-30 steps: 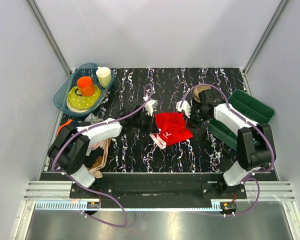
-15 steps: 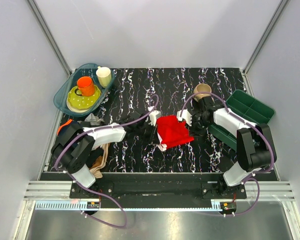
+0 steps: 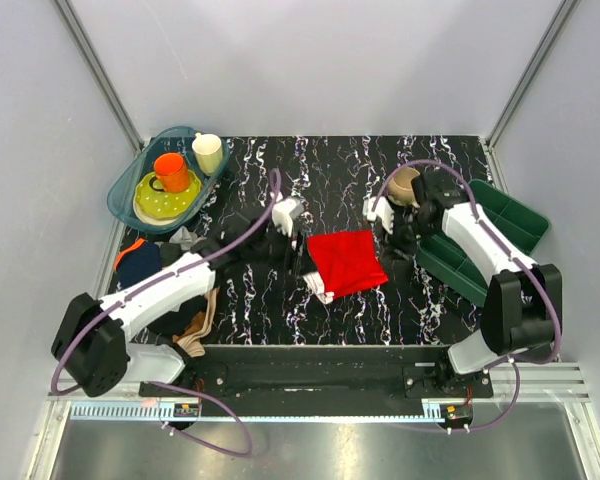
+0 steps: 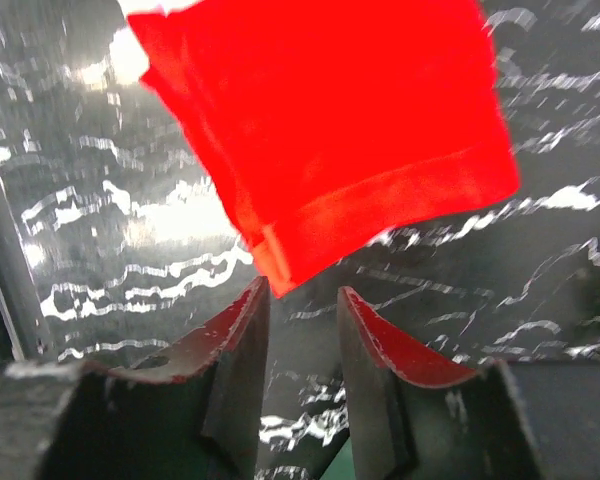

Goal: Roll the underwear
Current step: Fold the underwear at the center of the board.

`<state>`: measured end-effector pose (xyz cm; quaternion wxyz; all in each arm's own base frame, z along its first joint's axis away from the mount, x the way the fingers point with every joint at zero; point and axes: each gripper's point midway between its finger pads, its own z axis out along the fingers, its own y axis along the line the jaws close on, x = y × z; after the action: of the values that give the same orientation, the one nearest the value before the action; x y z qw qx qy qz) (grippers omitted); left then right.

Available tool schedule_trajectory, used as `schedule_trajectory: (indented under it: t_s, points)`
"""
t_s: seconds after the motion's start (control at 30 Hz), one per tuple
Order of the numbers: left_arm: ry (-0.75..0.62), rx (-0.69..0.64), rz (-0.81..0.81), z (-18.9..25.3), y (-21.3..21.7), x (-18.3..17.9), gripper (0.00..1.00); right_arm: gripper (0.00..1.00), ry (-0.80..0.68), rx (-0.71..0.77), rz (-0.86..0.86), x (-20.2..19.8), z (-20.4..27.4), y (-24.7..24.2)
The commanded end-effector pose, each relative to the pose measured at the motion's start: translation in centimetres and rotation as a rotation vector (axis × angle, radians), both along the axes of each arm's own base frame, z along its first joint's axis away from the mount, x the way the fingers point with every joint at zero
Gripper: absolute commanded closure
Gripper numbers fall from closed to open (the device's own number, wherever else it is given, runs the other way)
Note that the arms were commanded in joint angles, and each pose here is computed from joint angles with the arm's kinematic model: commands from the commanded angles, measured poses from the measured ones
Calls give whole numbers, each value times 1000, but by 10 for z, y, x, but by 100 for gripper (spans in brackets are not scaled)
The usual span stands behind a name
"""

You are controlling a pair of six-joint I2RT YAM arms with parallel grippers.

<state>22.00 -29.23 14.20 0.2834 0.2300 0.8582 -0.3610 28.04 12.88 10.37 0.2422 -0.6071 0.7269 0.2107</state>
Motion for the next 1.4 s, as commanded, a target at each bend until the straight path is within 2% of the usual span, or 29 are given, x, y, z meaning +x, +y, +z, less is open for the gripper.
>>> schedule_trajectory:
  t_s: [0.0,0.03,0.13,0.17,0.2,0.27,0.33,0.43,0.57,0.7,0.83,0.93,0.97,1.03,1.07,1.13,1.17,1.2,1.23,1.27,1.3,1.33,1.37]
  points:
    - [-40,-38,77,18,1,44,41,61,88,201,-58,18,29,37]
    - [-27,-45,86,16,-1,55,43,68,152,197,-86,22,15,42]
    - [17,-49,64,3,-22,82,55,79,180,159,-120,37,-8,47]
    - [-2,-58,69,10,-29,95,58,79,166,126,-120,38,-18,47]
    - [31,-32,82,-9,-31,104,62,80,165,105,-118,37,-25,48]
    - [28,-31,93,-13,-37,119,63,80,148,43,-119,33,-42,45]
    - [72,-5,101,-36,-38,127,64,81,139,-7,-115,29,-54,42]
    - [129,34,102,-64,-35,124,65,81,136,-118,-108,16,-80,26]
    - [200,123,180,-106,-8,111,68,81,118,-183,-93,6,-94,13]
    - [265,162,208,-138,16,78,69,81,115,-209,-82,-4,-99,6]
    - [177,90,215,-107,19,73,66,77,104,-172,-66,-10,-84,11]
    - [103,50,206,-79,21,73,56,70,84,-106,-37,-13,-55,20]
    - [35,13,194,-52,21,73,50,67,51,-78,-24,-13,-40,23]
    - [-40,-21,188,-27,23,73,45,57,23,-27,39,-19,-18,30]
    - [-130,-57,174,-1,25,72,41,51,-42,-7,113,-21,-4,32]
    - [-244,-80,159,22,28,69,38,34,-75,25,213,-35,4,34]
    - [-310,-108,158,35,35,59,37,28,-175,25,330,-35,9,33]
    - [-368,-130,148,42,36,53,34,20,-192,6,395,-45,-4,28]
    - [-512,-203,103,66,25,47,28,18,-231,-11,461,-47,-11,25]
    - [-539,-207,72,47,28,30,21,16,-307,-37,569,-46,-17,22]
    - [-620,-254,55,63,28,21,10,16,-323,-69,588,-44,-30,17]
    - [-697,-279,-14,70,20,10,9,16,-318,-78,592,-42,-38,17]
    - [-714,-271,-56,66,17,4,9,17,-313,-84,593,-39,-43,17]
